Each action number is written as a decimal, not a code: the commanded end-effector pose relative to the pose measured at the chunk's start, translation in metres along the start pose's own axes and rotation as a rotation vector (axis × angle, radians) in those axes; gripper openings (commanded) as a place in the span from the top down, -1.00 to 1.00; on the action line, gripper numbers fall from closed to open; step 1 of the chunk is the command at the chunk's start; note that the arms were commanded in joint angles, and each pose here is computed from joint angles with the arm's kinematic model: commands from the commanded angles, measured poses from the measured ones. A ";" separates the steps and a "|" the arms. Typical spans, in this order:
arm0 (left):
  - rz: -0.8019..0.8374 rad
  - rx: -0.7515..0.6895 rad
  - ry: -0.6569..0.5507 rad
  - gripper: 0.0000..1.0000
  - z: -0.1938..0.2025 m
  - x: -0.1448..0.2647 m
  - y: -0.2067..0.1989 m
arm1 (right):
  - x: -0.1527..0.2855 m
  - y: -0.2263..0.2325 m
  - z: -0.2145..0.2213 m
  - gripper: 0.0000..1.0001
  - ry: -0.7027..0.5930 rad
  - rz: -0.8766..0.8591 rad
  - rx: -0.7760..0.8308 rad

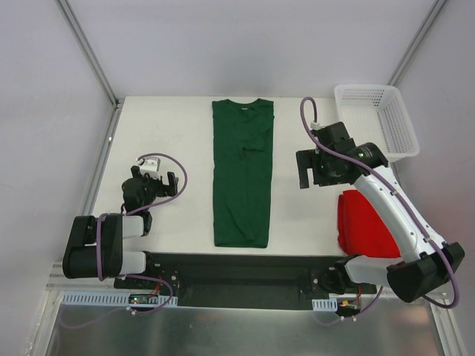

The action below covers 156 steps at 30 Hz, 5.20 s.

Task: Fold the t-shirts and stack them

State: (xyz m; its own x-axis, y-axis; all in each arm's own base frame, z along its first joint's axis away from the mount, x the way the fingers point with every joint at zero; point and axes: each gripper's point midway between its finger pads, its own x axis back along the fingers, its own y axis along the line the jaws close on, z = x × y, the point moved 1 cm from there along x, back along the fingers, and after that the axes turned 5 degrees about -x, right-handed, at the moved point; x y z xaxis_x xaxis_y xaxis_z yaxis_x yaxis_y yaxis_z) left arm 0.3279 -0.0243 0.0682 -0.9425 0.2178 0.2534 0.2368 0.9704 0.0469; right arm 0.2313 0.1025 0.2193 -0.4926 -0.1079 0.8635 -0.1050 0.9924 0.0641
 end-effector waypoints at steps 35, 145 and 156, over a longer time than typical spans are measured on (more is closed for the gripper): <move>-0.033 0.001 -0.054 -0.99 -0.018 -0.005 0.007 | 0.014 0.008 -0.016 -0.92 -0.200 -0.065 0.039; 0.461 0.783 0.503 -0.99 -0.110 0.141 -0.151 | -0.080 0.092 0.128 -0.92 0.298 -0.685 -0.364; 0.511 0.980 0.609 -0.99 -0.082 0.123 -0.167 | -0.066 0.096 0.109 -0.92 0.223 -0.706 -0.389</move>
State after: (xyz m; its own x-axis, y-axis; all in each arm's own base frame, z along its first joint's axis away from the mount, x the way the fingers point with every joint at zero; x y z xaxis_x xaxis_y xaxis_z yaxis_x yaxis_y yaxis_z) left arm 0.1877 -0.1578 0.1575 -0.4880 0.7097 0.5080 -0.0310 0.5676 -0.8227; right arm 0.1471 0.1903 0.0839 -0.1685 -0.7022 0.6917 0.0614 0.6929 0.7184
